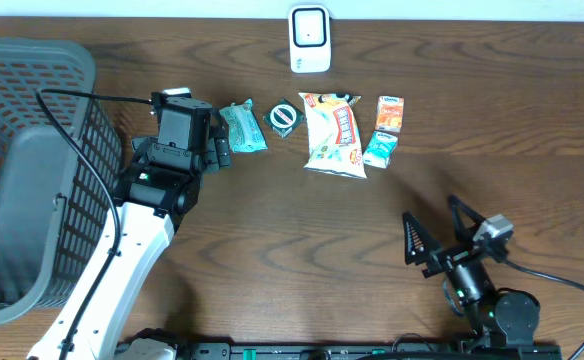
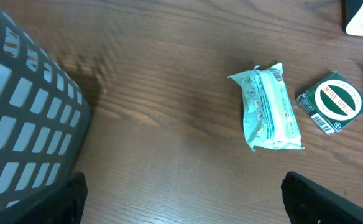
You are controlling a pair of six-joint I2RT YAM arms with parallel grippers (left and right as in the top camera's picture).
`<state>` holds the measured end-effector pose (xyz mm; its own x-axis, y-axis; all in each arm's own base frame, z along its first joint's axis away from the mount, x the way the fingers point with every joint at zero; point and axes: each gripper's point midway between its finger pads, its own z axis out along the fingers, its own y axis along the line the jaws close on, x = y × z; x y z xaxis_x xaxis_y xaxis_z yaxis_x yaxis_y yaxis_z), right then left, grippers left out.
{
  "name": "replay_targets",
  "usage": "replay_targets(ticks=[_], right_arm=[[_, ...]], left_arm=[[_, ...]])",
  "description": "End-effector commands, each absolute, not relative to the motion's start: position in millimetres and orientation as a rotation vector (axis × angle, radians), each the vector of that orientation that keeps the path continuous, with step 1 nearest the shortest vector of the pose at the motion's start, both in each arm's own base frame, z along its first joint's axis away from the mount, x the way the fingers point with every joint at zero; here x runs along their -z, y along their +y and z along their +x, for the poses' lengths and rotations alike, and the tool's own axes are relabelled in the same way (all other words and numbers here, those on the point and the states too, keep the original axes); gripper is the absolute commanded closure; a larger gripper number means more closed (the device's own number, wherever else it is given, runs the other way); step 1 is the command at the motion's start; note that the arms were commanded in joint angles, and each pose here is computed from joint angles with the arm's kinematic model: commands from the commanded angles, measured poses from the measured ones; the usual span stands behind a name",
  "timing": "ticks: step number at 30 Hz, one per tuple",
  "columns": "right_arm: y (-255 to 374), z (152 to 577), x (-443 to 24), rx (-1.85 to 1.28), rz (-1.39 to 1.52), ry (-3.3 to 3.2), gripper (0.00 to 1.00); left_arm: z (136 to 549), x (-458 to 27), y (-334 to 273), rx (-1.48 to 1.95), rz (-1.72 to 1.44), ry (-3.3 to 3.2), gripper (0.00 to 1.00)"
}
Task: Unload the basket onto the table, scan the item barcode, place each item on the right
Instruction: 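Reach the right gripper toward the green tissue pack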
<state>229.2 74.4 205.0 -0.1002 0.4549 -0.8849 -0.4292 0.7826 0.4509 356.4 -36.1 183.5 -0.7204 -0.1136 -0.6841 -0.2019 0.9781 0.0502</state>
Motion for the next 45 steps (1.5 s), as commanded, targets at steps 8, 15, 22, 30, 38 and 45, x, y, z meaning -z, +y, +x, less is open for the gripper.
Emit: replay_targets(ticks=[8,15,22,30,38,45], right_arm=[[69,173,-337,-0.905,-0.037,0.952,0.01],[58,177,-383,-0.662,-0.061,0.977,0.01],[69,227,-389,-0.527,-0.158,1.267,0.01],[96,290,-369,-0.639,-0.265,1.636,0.01],[115,339,-306,-0.832,-0.266,1.910,0.01],[124,358,-257,-0.940,-0.248,2.045,0.01]], left_arm=[[357,-188,-32,-0.179,-0.216,2.368,0.02],[357,-188,-32,-0.179,-0.216,2.368,0.02],[357,-188,-32,-0.179,-0.216,2.368,0.02],[357,-188,-32,-0.179,-0.216,2.368,0.02],[357,-188,-32,-0.179,-0.216,2.368,0.02],[357,-188,-32,-0.179,-0.216,2.368,0.02]])
